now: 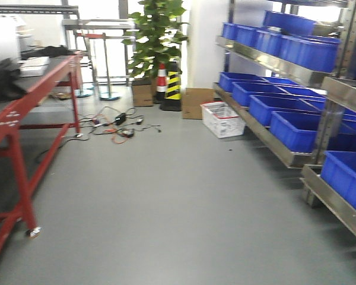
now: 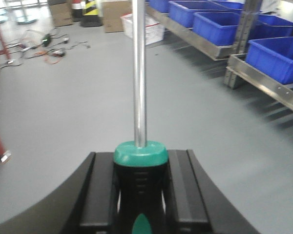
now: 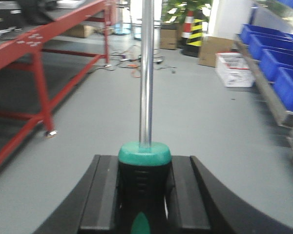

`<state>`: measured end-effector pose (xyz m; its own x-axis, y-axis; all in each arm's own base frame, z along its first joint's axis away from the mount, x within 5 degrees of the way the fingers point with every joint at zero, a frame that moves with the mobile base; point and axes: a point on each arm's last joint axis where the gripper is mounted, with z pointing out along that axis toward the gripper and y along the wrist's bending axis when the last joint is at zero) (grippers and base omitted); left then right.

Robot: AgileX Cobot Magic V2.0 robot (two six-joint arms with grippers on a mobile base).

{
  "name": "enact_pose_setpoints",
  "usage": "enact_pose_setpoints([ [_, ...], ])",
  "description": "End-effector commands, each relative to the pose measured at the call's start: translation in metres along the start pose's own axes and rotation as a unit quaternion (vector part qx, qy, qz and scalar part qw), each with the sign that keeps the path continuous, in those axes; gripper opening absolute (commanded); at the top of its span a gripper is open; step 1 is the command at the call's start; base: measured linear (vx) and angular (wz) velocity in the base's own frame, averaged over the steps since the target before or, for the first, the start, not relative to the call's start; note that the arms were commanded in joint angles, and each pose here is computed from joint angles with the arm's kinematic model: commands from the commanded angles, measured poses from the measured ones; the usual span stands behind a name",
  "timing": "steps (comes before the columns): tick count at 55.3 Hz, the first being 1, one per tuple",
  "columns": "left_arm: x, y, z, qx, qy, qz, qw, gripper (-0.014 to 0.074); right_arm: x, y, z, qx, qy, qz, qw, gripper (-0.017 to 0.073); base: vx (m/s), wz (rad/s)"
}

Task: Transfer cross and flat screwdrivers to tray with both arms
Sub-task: 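Drive the base along the shelves to the grey tray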

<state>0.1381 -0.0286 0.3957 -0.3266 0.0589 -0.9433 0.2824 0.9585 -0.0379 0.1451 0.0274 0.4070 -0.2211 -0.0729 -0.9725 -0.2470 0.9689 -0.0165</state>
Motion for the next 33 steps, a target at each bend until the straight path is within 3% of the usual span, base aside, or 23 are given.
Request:
enact_pose_setpoints([
  [1,-0.0165,0.0,-0.0062,-0.007,-0.059,-0.009,0.998,-0.0003,-0.0167,-0.0016,-0.0063,0.012,-0.057,-0.003,0.998,-0.0008,0.56,-0.45],
  [33,-0.0165,0.0001,-0.0063,-0.007,-0.06,-0.009,0.998,-0.0003,-0.0167,-0.0016,-0.0063,0.012,-0.057,-0.003,0.998,-0.0008,0.52,-0.62],
])
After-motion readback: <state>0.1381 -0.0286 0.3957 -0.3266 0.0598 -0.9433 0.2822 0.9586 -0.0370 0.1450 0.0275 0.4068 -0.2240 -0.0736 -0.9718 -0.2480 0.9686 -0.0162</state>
